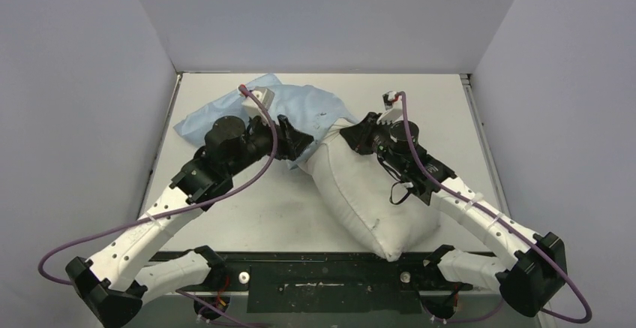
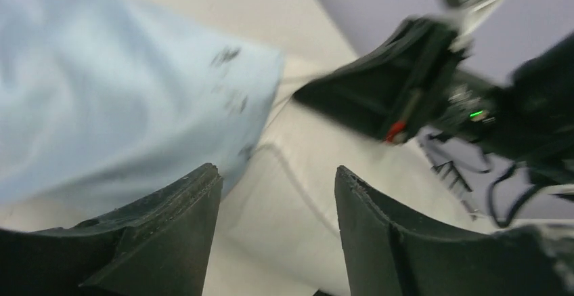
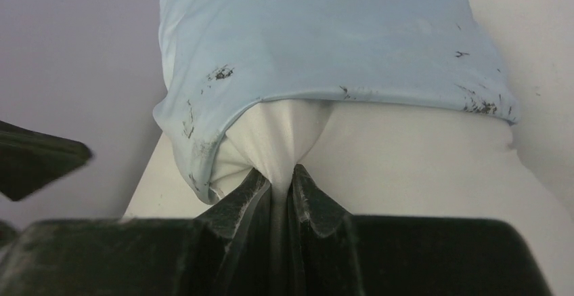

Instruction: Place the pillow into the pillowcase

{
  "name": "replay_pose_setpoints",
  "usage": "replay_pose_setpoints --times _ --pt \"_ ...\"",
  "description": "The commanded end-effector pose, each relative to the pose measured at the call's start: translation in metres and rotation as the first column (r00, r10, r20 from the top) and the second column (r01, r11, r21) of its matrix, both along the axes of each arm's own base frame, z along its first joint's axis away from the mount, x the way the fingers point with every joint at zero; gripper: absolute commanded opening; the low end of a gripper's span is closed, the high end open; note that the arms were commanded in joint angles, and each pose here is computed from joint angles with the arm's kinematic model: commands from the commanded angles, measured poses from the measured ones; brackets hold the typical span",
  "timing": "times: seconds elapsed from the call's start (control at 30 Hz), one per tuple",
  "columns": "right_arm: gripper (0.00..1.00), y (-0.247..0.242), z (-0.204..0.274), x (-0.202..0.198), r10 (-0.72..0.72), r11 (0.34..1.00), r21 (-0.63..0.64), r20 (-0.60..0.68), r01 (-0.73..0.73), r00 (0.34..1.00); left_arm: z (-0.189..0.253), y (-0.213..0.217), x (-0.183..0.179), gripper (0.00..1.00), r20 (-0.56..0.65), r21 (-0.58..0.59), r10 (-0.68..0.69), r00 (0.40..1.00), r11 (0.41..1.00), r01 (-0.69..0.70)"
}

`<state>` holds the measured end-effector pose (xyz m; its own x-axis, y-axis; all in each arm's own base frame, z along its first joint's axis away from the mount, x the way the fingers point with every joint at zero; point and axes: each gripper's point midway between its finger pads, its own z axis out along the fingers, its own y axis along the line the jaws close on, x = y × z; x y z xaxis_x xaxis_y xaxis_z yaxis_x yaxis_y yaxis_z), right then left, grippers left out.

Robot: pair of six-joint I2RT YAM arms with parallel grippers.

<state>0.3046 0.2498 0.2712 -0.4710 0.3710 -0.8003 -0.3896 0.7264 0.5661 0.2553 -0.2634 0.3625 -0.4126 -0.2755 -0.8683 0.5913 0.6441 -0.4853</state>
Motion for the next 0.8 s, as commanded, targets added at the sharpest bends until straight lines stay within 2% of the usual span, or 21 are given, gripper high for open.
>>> replay_pose_setpoints --times 0.0,0.1,0.27,0.3,0.37,0.5,0.67,0.77 --pt "0.0 0.003 0.078 0.008 -0.046 0.976 0.218 0.172 0.008 0.984 -0.086 0.036 0.006 0.65 -0.128 0.188 0.179 0.976 0.97 -0.153" --pt "0.0 0.01 0.076 0.009 -0.015 0.974 0.224 0.164 -0.023 0.986 -0.101 0.037 0.017 0.71 -0.114 0.196 0.205 0.972 0.964 -0.181" --pt "0.0 0.011 0.078 0.007 -0.019 0.965 0.26 0.17 -0.027 0.985 -0.107 0.026 0.051 0.7 -0.105 0.172 0.229 0.968 0.963 -0.209" --pt "0.0 0.01 0.077 0.008 -0.025 0.964 0.265 0.168 -0.021 0.985 -0.108 0.022 0.055 0.66 -0.113 0.165 0.225 0.968 0.965 -0.205" --pt "0.0 0.01 0.074 0.011 -0.035 0.963 0.268 0.16 -0.009 0.986 -0.104 0.014 0.06 0.48 -0.122 0.151 0.199 0.972 0.972 -0.18" --pt "0.0 0.01 0.065 0.019 -0.071 0.954 0.3 0.154 0.022 0.985 -0.065 0.006 0.053 0.02 -0.096 0.098 0.137 0.986 0.987 -0.128" --pt "0.0 0.005 0.064 0.038 -0.166 0.931 0.351 0.164 0.1 0.972 -0.018 -0.014 0.03 0.0 -0.089 0.043 -0.022 0.996 0.999 0.026" --pt "0.0 0.002 0.071 0.047 -0.212 0.908 0.397 0.162 0.133 0.964 0.004 -0.033 0.012 0.0 -0.07 -0.035 -0.137 0.988 0.99 0.135"
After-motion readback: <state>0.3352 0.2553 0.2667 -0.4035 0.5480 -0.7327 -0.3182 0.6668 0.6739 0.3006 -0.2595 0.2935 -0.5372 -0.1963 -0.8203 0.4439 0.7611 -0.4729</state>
